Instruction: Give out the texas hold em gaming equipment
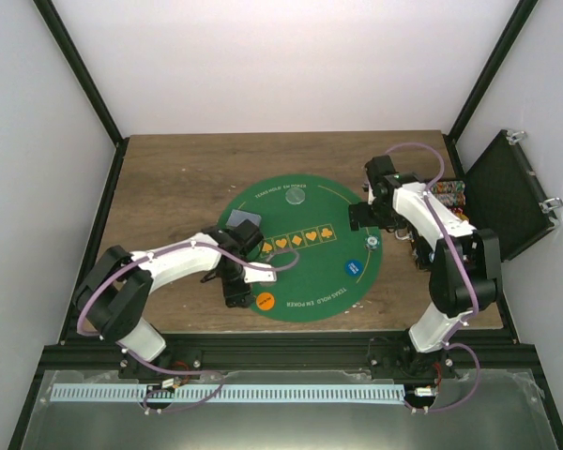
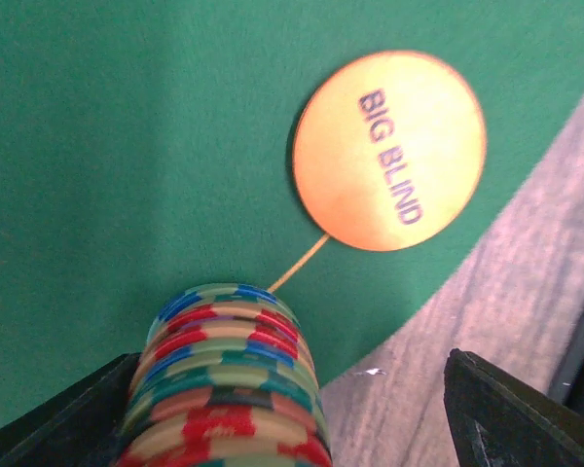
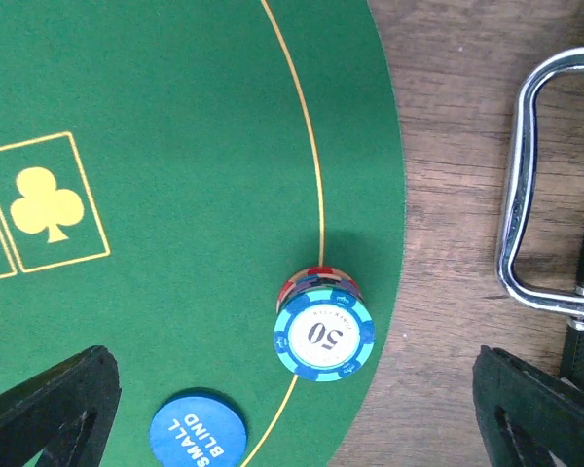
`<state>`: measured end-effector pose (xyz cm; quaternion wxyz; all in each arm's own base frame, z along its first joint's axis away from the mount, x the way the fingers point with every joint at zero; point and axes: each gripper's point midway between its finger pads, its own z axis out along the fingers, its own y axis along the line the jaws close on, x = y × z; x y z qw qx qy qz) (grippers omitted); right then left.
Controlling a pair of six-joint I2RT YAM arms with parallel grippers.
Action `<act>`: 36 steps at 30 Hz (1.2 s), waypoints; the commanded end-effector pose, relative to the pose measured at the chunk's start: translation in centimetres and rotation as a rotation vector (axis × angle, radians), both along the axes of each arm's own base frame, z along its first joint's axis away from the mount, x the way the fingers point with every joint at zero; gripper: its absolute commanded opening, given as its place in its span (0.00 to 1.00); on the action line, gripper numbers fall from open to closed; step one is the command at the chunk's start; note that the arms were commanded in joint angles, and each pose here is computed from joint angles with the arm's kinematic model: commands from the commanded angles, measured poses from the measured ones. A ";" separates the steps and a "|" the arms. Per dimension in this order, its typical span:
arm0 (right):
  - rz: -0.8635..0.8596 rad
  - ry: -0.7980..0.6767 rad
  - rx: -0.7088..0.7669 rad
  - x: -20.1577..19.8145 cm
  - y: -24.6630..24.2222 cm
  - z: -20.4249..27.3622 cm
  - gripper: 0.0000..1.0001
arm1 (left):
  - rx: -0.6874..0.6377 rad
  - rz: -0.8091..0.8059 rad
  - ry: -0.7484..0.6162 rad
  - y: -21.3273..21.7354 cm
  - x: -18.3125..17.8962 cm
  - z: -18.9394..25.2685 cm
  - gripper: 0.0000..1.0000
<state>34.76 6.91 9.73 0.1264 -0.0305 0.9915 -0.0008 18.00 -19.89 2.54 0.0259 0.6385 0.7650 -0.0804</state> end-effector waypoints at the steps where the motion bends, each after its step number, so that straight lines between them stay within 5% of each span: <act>1: 0.009 -0.065 0.038 0.8 0.8 2.8 1.00 | -0.074 0.007 0.038 -1.4 -0.6 3.6 0.85; 13: 0.042 -0.072 0.054 0.5 2.5 3.9 1.00 | -0.064 0.120 -0.119 0.3 4.4 7.4 0.87; 23: 0.246 -0.083 0.071 -0.7 10.2 5.0 1.00 | -0.405 0.112 0.016 -1.5 3.0 17.1 0.88; 28: 0.376 -0.113 0.196 -2.6 19.8 6.5 1.00 | -0.481 0.410 -0.058 1.9 8.1 19.6 0.90; 36: 0.586 -0.116 0.269 -9.1 33.1 4.2 1.00 | -0.526 1.026 -0.206 15.0 15.8 20.6 0.93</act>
